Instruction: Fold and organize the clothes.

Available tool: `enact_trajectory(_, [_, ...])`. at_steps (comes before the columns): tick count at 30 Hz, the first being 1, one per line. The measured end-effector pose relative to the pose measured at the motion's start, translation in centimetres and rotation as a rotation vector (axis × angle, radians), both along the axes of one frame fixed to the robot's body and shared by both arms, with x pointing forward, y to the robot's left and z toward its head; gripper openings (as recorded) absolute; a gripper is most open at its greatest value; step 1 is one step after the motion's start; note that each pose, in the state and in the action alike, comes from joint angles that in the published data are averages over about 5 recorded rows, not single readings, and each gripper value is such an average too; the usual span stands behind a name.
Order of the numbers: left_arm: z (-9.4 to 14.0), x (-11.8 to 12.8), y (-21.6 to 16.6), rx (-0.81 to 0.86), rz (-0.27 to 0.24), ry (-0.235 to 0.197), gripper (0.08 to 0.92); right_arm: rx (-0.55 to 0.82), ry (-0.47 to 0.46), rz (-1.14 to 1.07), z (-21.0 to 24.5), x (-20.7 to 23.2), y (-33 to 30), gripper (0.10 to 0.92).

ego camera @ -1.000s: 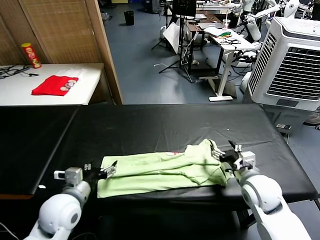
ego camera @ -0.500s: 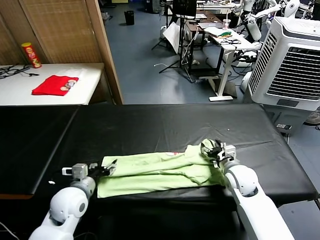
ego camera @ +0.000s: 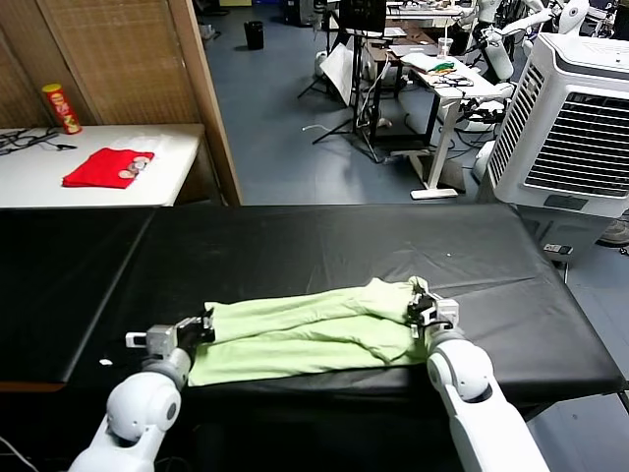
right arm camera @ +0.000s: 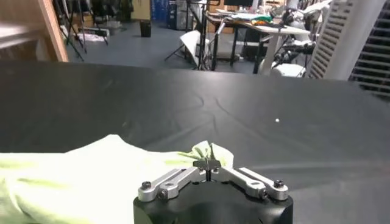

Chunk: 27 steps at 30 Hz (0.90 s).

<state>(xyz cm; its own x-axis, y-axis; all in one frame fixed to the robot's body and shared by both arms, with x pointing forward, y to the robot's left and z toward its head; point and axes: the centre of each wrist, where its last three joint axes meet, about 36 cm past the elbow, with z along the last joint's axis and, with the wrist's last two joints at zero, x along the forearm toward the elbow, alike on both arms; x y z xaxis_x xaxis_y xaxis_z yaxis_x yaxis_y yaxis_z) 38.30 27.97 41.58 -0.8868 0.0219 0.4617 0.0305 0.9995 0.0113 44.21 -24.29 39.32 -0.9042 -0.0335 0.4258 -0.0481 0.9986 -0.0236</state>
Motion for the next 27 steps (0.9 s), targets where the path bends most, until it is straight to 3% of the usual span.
enact_trajectory(3, [0.4, -0.3, 0.3, 0.006, 0.000, -0.009, 0.247, 0.000, -0.013, 0.017, 0.6, -0.9, -0.4, 0.358])
enact_trajectory(8, [1.4, -1.0, 1.0, 0.027, 0.006, -0.027, 0.525, -0.006, -0.044, 0.035, 1.9, -2.5, -1.2, 0.639])
enact_trajectory(11, [1.9, -1.6, 1.2, 0.021, 0.014, -0.034, 0.686, -0.002, -0.062, 0.044, 2.8, -3.5, -1.3, 0.758])
enact_trajectory(13, [2.1, -2.1, 1.3, -0.008, 0.020, -0.028, 0.758, 0.005, -0.070, 0.051, 3.3, -4.1, -1.3, 0.785])
enact_trajectory(16, [2.2, -3.1, 1.3, -0.071, 0.029, -0.007, 0.793, 0.024, -0.080, 0.063, 4.1, -4.7, -1.3, 0.796])
enact_trajectory(27, [-0.3, -5.6, 1.1, -0.197, 0.097, 0.050, 0.795, 0.074, -0.100, 0.087, 5.9, -6.1, -1.5, 0.798])
